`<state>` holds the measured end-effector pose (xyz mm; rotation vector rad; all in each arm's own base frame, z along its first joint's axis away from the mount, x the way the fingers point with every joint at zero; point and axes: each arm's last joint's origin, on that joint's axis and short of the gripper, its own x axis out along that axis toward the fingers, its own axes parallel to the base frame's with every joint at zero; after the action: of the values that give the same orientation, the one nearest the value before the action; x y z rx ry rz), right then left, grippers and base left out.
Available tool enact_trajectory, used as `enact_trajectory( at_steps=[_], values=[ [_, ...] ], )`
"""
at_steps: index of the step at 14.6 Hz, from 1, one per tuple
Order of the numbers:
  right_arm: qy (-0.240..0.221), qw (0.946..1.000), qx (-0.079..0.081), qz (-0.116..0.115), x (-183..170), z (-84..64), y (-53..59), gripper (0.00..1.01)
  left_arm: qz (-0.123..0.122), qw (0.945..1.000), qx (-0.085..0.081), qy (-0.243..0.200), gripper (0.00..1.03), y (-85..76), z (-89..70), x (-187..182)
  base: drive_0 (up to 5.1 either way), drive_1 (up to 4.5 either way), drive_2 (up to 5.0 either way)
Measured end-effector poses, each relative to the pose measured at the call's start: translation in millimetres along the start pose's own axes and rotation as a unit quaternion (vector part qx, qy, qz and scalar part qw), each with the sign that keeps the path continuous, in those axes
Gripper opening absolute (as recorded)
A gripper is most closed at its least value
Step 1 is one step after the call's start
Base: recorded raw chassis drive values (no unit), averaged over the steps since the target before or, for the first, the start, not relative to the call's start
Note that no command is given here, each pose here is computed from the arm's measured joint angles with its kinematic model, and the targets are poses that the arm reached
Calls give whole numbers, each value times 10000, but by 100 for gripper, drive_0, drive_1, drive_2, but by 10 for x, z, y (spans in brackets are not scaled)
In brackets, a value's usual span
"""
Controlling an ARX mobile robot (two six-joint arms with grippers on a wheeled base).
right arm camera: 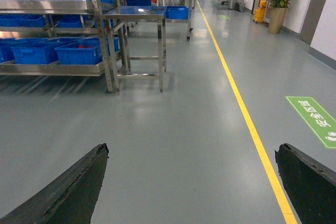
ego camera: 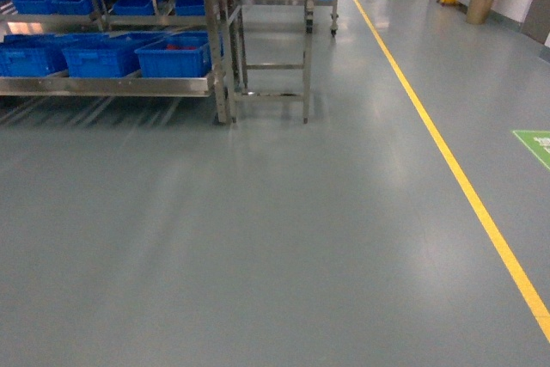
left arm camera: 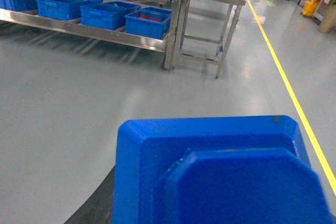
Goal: Pick blue part to blue bin on bottom shelf
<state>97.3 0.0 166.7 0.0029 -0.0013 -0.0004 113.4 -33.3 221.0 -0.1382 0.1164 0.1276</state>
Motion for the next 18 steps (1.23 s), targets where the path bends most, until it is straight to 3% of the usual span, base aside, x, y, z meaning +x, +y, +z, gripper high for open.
enact_trajectory(
  at_steps=[18],
  values=[
    [2, 10000, 0, -2, 0, -1, 0, 98, 0, 10000, -1, -2, 43, 0, 0, 0, -2, 414, -417]
  ],
)
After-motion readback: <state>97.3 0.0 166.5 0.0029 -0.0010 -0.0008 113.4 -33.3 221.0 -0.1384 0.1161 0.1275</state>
